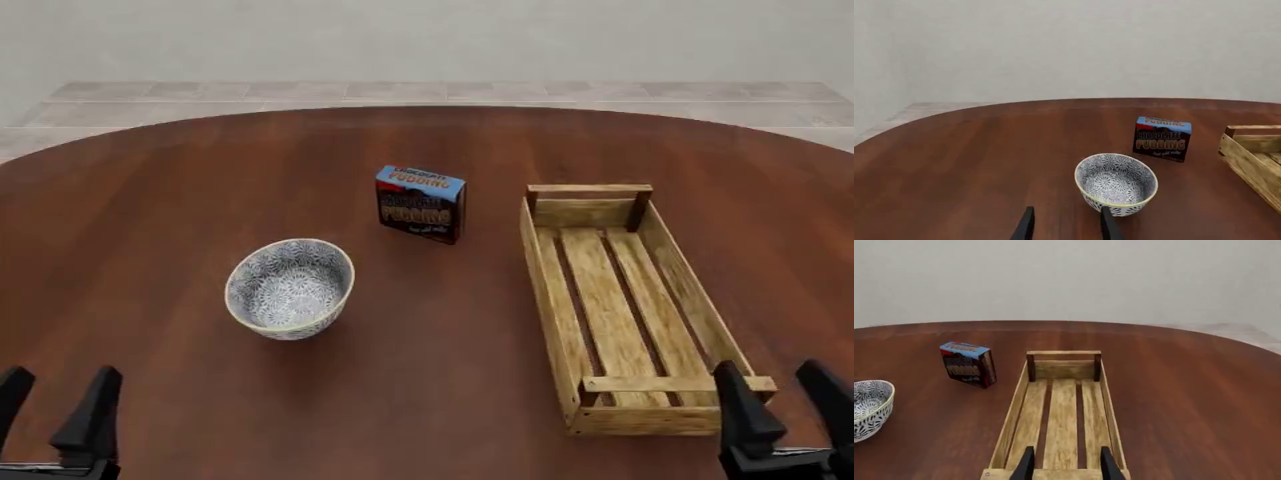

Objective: Pick up the bowl on the left and put it in the tray.

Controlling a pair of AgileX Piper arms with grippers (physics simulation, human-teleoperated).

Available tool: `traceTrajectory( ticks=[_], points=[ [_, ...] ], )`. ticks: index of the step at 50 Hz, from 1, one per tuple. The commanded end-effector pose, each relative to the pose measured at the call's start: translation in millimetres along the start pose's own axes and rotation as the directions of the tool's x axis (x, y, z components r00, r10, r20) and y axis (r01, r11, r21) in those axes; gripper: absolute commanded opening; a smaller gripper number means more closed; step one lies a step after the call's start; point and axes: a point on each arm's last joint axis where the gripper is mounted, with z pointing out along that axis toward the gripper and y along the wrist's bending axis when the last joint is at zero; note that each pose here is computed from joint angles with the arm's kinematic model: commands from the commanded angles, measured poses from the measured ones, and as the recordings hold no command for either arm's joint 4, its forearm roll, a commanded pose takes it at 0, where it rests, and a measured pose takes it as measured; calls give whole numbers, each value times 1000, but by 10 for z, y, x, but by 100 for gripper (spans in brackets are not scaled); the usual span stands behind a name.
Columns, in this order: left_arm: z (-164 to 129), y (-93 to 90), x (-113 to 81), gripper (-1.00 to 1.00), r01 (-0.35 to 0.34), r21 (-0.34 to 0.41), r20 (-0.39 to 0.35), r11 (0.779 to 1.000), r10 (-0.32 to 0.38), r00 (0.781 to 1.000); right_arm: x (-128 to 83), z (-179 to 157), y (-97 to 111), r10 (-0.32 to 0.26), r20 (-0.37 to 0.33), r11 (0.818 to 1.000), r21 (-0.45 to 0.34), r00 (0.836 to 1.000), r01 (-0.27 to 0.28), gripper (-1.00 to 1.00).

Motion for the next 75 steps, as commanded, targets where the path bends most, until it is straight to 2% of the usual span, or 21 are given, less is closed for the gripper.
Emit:
traceTrajectory(
  ticks=[1,14,17,19,21,22,23,26,29,31,32,35,41,44,45,49,56,59,64,72,75],
  points=[
    [0,0,0,100,0,0,0,1000,0,1000,-33,-134,-15,-4,80,1000,26,997,2,100],
    [0,0,0,100,0,0,0,1000,0,1000,-23,-110,-18,0,62,1000,30,998,-2,100],
    [0,0,0,100,0,0,0,1000,0,1000,-16,17,-36,-12,14,999,50,1000,12,100],
    [0,0,0,100,0,0,0,1000,0,1000,30,235,-16,26,-58,1000,19,998,-25,100],
    [0,0,0,100,0,0,0,1000,0,1000,23,265,14,-8,-55,1000,-15,998,7,100],
    [0,0,0,100,0,0,0,1000,0,1000,-73,295,-14,-46,-58,999,12,997,46,100],
    [0,0,0,100,0,0,0,1000,0,1000,-75,294,-14,-46,-58,999,12,997,46,100],
    [0,0,0,100,0,0,0,1000,0,1000,-428,251,12,-67,-11,998,-8,998,67,100],
    [0,0,0,100,0,0,0,1000,0,1000,-576,363,38,-49,-32,998,-32,998,48,100],
    [0,0,0,100,0,0,0,1000,0,1000,-592,444,43,-52,-53,998,-35,997,51,100],
    [0,0,0,100,0,0,0,1000,0,1000,-629,544,129,-31,-79,995,-99,996,23,100],
    [0,0,0,100,0,0,0,1000,0,1000,-682,579,88,-69,-76,996,-68,995,64,100],
    [0,0,0,100,0,0,0,1000,0,1000,-827,637,151,-77,-81,992,-111,994,67,100],
    [0,0,0,100,0,0,0,1000,0,1000,-928,700,229,-63,-94,986,-159,994,47,100],
    [0,0,0,100,0,0,0,1000,0,1000,-965,732,296,-20,-111,981,-196,994,-2,100],
    [0,0,0,100,0,0,0,1000,0,1000,-1140,782,368,-17,-108,972,-233,994,-9,100],
    [0,0,0,100,0,0,0,1000,0,1000,-1285,892,439,-13,-116,966,-257,993,-17,100],
    [0,0,0,100,0,0,0,1000,0,1000,-1339,979,404,-70,-99,972,-232,993,45,100],
    [0,0,0,100,0,0,0,1000,0,1000,-1374,1102,504,-61,-119,964,-266,991,27,100],
    [0,0,0,100,0,0,0,1000,0,1000,-1429,1254,759,-96,-138,931,-362,986,40,100],
    [0,0,0,100,0,0,0,1000,0,1000,-1445,1282,782,-97,-142,929,-367,985,39,100]
  ],
)
